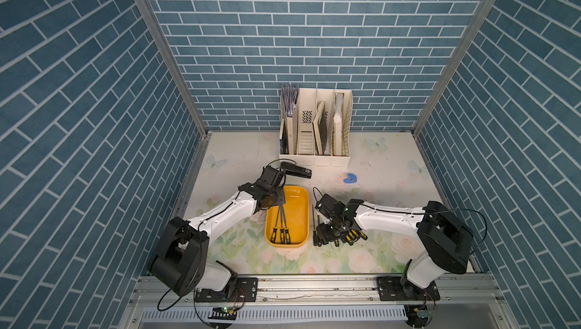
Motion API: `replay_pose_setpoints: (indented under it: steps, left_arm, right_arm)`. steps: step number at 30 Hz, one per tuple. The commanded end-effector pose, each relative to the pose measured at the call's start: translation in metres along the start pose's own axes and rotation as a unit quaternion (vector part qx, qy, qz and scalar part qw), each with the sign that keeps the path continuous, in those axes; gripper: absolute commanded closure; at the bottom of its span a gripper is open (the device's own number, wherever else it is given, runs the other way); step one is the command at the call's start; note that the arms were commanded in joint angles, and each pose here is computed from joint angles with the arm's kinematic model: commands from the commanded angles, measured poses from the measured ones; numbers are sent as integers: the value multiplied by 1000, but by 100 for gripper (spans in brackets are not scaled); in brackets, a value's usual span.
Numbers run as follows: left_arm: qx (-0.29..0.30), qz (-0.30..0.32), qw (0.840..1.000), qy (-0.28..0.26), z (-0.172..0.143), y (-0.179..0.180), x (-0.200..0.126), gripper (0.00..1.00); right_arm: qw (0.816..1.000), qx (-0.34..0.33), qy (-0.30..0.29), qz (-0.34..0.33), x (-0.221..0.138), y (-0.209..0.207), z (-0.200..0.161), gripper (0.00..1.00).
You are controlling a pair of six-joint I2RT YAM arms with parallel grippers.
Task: Put the file tool into the storage box
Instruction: Pick up the file tool from the center of the board.
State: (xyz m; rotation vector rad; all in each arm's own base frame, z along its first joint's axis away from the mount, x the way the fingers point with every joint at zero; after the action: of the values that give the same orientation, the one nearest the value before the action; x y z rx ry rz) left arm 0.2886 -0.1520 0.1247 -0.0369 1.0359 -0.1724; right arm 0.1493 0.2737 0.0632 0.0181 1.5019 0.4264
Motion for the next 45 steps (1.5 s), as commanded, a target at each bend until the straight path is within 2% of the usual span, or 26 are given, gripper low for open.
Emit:
replay_pose_setpoints:
  steps: [1, 7, 12, 29, 36, 39, 42, 45]
  left_arm:
    - [3, -1, 1000, -2, 3, -2, -9, 71]
    - [4, -1, 1000, 0, 2, -2, -9, 71]
    - [1, -3, 1000, -6, 3, -1, -14, 71]
    - [-1, -5, 1000, -12, 3, 0, -19, 71]
    - [-2, -4, 1000, -14, 3, 0, -21, 71]
    - [-3, -5, 1000, -18, 5, 0, -24, 70]
    - [-3, -8, 1000, -21, 7, -1, -26, 70]
    - [-2, -12, 1000, -23, 10, -2, -28, 71]
  right_arm:
    - [997, 10, -4, -71, -4, -23, -5, 47]
    - [997, 12, -10, -72, -8, -22, -5, 47]
    - [999, 4, -23, -28, -17, -1, 0, 47]
    - [1000, -7, -4, -19, -1, 9, 0, 50]
    - [1000, -8, 7, -29, 14, 4, -4, 56]
    - [999, -7, 11, -38, 19, 0, -5, 64]
    - [998, -11, 5, -55, 15, -6, -5, 71]
    - [998, -17, -5, -65, 7, -10, -5, 72]
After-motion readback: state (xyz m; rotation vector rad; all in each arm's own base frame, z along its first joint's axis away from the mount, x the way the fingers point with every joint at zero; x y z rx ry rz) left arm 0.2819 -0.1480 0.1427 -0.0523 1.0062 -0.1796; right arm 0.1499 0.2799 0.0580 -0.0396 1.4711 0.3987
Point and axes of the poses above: each gripper's point midway between its finger pads, its own x axis out along the fingers, its own y axis along the line the jaws close on, z = x × y, the point moved 4 cm from there along -x, back along the fingers, and after that the axes turned 12 degrees about x, right-handed, at the moved point
